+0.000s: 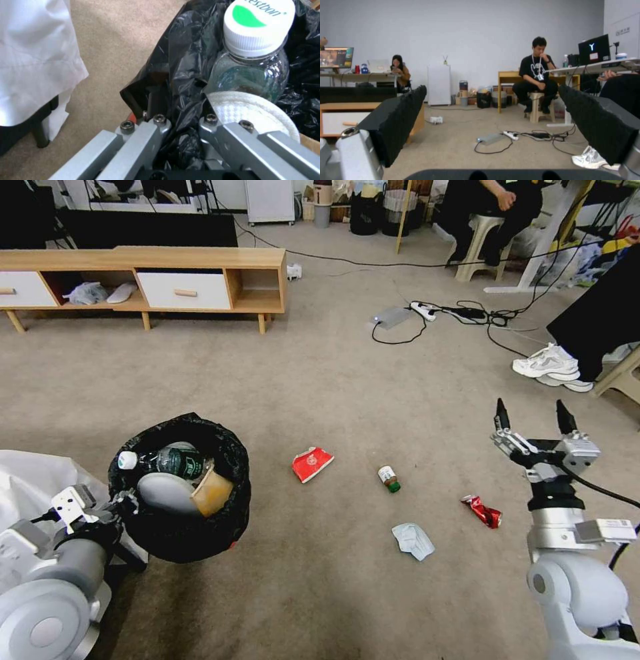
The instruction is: Pick up the trash bin and place the garbage on the floor into it.
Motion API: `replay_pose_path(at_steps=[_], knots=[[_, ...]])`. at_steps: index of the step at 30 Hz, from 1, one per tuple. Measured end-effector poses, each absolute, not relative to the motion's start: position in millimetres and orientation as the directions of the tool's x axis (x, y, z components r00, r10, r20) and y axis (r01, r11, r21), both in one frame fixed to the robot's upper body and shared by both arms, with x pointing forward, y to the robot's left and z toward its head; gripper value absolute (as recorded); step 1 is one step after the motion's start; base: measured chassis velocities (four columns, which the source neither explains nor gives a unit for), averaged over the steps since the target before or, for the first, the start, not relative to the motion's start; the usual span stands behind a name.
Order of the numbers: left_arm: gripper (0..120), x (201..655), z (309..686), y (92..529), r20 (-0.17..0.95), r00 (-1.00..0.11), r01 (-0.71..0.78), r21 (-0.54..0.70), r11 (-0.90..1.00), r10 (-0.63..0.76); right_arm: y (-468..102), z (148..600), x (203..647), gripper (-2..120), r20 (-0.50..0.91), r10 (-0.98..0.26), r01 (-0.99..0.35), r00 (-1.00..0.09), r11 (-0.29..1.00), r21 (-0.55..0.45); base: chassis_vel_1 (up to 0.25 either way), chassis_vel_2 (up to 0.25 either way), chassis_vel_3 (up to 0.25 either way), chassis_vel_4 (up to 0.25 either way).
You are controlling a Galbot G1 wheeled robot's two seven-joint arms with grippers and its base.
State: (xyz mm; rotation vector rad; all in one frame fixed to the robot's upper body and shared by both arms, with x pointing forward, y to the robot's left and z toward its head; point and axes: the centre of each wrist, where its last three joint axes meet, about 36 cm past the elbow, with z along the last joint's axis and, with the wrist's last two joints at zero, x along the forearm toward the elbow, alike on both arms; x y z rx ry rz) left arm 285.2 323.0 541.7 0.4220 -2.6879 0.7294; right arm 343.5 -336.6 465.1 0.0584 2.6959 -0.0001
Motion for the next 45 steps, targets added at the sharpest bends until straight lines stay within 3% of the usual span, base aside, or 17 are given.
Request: replay_pose_path(at_steps=[19,34,36,38,39,40,41,42,44,45], knots=[[4,280.0,544.7,319.9,0.373,-0.91,-0.345,-0.434,0.832,-0.182,-333.5,463.8,344.7,100,-0.426,0.026,0.028,-0.904,1.0,0.002,-0.088,0.089,0.094,-0.079],[4,278.7,548.6,318.5,0.363,-0.915,-0.335,-0.434,0.836,-0.178,-332.8,466.8,343.2,100,-0.388,0.013,0.024,-0.921,0.999,-0.023,0.0,0.0,0.0,0.0],[4,278.0,549.2,318.7,0.362,-0.915,-0.334,-0.434,0.837,-0.178,-331.2,469.1,341.8,100,-0.334,0.004,0.021,-0.943,0.999,-0.047,0.0,0.0,0.0,0.0],[4,277.5,549.8,319.4,0.361,-0.915,-0.335,-0.433,0.837,-0.179,-326.2,481.6,338.8,100,-0.103,-0.032,-0.021,-0.994,0.994,-0.109,0.0,0.0,0.0,0.0],[4,277.5,549.8,319.4,0.361,-0.915,-0.335,-0.433,0.837,-0.179,-326.2,481.6,338.8,100,-0.103,-0.032,-0.021,-0.994,0.994,-0.109,0.0,0.0,0.0,0.0],[4,277.3,550.0,319.4,0.361,-0.915,-0.334,-0.433,0.837,-0.178,-321.8,485.9,338.1,100,0.008,-0.037,-0.037,-0.999,0.991,-0.126,0.0,0.0,0.0,0.0],[4,277.2,550.4,319.2,0.361,-0.916,-0.332,-0.432,0.838,-0.177,-314.2,487.3,338.2,100,0.163,-0.042,-0.065,-0.986,0.988,-0.138,0.0,0.0,0.0,0.0],[4,277.2,550.4,319.2,0.361,-0.916,-0.332,-0.432,0.838,-0.177,-314.2,487.3,338.2,100,0.163,-0.042,-0.065,-0.986,0.988,-0.138,0.0,0.0,0.0,0.0],[4,277.1,550.7,318.6,0.36,-0.916,-0.33,-0.432,0.839,-0.175,-305.1,485.1,341.5,100,0.355,-0.054,-0.108,-0.933,0.985,-0.135,0.0,0.0,0.0,0.0],[4,277.1,550.7,318.6,0.36,-0.916,-0.33,-0.432,0.839,-0.175,-305.1,485.1,341.5,100,0.355,-0.054,-0.108,-0.933,0.985,-0.135,0.0,0.0,0.0,0.0]])
